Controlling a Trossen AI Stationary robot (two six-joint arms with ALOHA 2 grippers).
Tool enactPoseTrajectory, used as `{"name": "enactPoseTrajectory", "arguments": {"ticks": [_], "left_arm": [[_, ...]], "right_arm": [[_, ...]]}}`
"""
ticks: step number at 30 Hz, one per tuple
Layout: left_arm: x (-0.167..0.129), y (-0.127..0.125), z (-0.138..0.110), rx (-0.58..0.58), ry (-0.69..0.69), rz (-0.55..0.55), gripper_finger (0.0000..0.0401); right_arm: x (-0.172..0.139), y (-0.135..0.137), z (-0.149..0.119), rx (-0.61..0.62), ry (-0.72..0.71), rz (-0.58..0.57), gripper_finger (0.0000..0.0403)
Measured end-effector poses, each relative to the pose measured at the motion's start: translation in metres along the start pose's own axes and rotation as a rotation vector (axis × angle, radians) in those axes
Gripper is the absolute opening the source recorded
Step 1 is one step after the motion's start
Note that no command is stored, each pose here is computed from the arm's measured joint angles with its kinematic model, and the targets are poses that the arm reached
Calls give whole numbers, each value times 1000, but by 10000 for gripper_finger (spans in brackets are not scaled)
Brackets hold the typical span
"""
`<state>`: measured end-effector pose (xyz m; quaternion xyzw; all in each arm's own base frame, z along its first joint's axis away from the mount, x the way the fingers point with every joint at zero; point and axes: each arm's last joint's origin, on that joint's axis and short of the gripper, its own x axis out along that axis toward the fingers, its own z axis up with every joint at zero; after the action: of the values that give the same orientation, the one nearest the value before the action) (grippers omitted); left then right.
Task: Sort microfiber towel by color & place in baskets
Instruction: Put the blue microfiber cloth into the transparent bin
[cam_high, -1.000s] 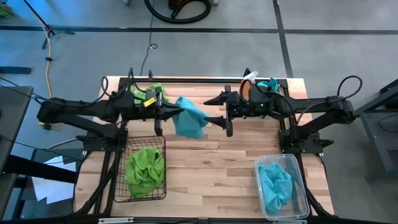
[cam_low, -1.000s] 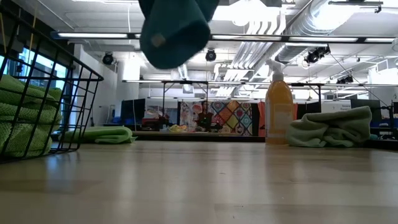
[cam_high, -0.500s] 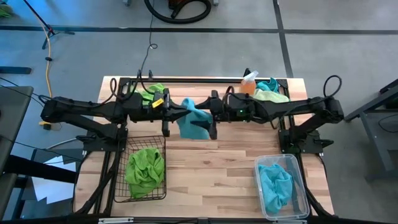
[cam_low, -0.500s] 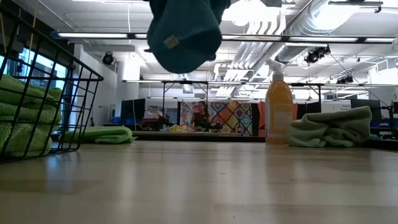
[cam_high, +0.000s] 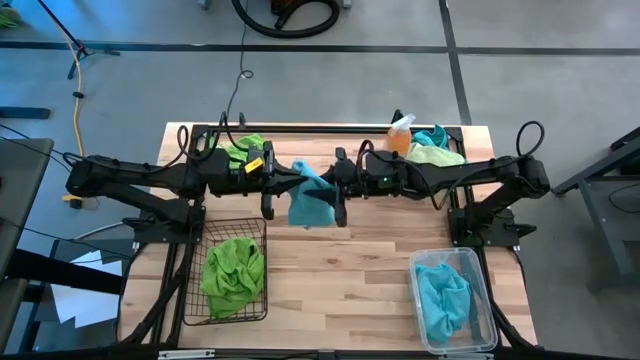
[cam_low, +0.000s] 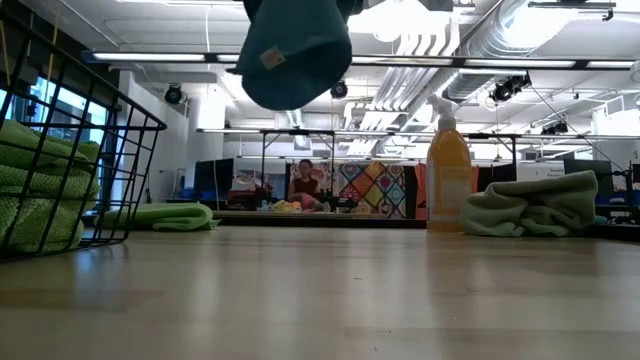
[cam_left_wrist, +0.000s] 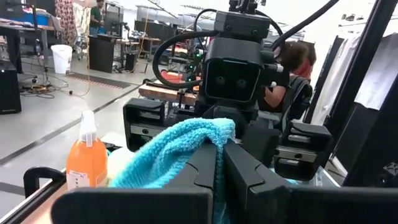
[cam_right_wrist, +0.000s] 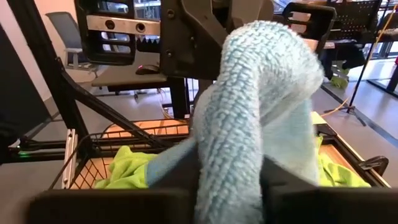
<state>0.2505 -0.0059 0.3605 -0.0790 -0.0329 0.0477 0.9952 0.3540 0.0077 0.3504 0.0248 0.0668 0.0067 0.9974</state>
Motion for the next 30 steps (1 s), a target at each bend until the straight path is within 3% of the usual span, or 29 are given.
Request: {"name": "enactPoseTrajectory", "arguments": {"ticks": [2, 10, 16, 24, 30], "left_arm": [[0, 0, 0, 0, -1, 0, 1], [0, 0, 0, 41, 1, -1, 26], [-13, 0, 7, 37, 18, -29, 81], [-59, 8, 22, 60, 116, 114, 168], [-91, 15, 20, 49, 189, 210, 190]], "right_arm": [[0, 0, 0, -6, 0, 12, 22], [0, 0, 0, 12, 6, 38, 7], [-11, -1, 3, -5, 47, 32, 3], [-64, -13, 22, -22, 138, -15, 1], [-125, -16, 33, -20, 221, -93, 1]]}}
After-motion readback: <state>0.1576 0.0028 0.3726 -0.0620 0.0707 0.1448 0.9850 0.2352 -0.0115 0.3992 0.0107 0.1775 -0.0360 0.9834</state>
